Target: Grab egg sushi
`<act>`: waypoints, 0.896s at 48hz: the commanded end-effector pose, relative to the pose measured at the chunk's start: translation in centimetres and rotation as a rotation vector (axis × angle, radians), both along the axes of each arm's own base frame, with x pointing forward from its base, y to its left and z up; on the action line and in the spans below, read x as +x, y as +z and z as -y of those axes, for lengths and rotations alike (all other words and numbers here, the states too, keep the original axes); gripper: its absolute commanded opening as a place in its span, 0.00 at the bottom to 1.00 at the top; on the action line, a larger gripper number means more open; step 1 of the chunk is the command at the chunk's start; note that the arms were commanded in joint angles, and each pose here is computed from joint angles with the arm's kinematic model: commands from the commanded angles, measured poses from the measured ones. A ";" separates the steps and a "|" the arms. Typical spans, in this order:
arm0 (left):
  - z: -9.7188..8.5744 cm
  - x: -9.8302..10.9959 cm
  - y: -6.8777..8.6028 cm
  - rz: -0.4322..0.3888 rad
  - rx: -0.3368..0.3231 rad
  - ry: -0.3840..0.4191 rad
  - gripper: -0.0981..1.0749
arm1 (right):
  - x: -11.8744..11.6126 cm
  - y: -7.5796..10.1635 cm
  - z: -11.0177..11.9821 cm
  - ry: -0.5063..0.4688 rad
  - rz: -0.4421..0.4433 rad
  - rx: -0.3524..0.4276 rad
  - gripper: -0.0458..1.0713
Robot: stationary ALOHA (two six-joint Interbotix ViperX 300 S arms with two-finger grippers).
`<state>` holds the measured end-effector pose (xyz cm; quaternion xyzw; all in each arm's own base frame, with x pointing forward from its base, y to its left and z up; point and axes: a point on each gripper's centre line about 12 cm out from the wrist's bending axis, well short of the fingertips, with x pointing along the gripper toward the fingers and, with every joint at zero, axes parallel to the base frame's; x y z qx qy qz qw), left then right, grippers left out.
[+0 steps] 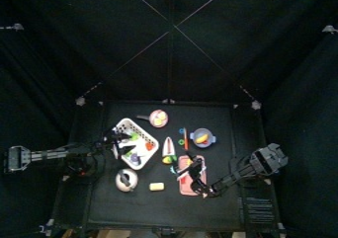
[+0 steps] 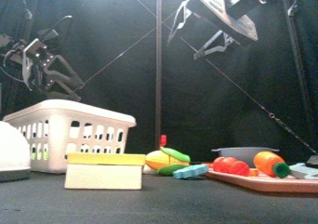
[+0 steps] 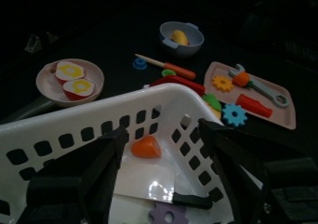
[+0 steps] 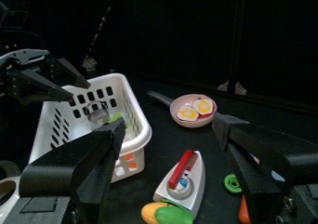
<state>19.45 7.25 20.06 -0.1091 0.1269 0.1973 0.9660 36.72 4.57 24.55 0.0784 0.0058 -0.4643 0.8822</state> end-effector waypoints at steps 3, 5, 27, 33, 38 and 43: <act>-0.2 0.7 1.9 0.056 0.025 -0.002 0.90 | -0.4 0.8 0.2 -0.010 0.015 0.033 0.96; 0.0 0.8 2.3 0.068 0.033 -0.013 0.90 | -0.6 0.8 0.3 -0.009 0.013 0.040 0.96; 3.6 2.2 4.6 0.179 0.205 -0.229 0.90 | -2.4 1.8 -0.6 0.155 -0.160 -0.021 0.96; 3.6 2.3 5.6 0.254 0.231 -0.227 0.90 | -2.1 1.8 -0.8 0.159 -0.200 -0.040 0.96; 3.7 2.2 6.2 0.308 0.247 -0.225 0.90 | -1.6 1.6 -1.1 0.187 -0.216 -0.039 0.96; 3.7 2.1 6.3 0.330 0.253 -0.222 0.90 | -0.9 1.1 -1.5 0.242 -0.231 -0.014 0.96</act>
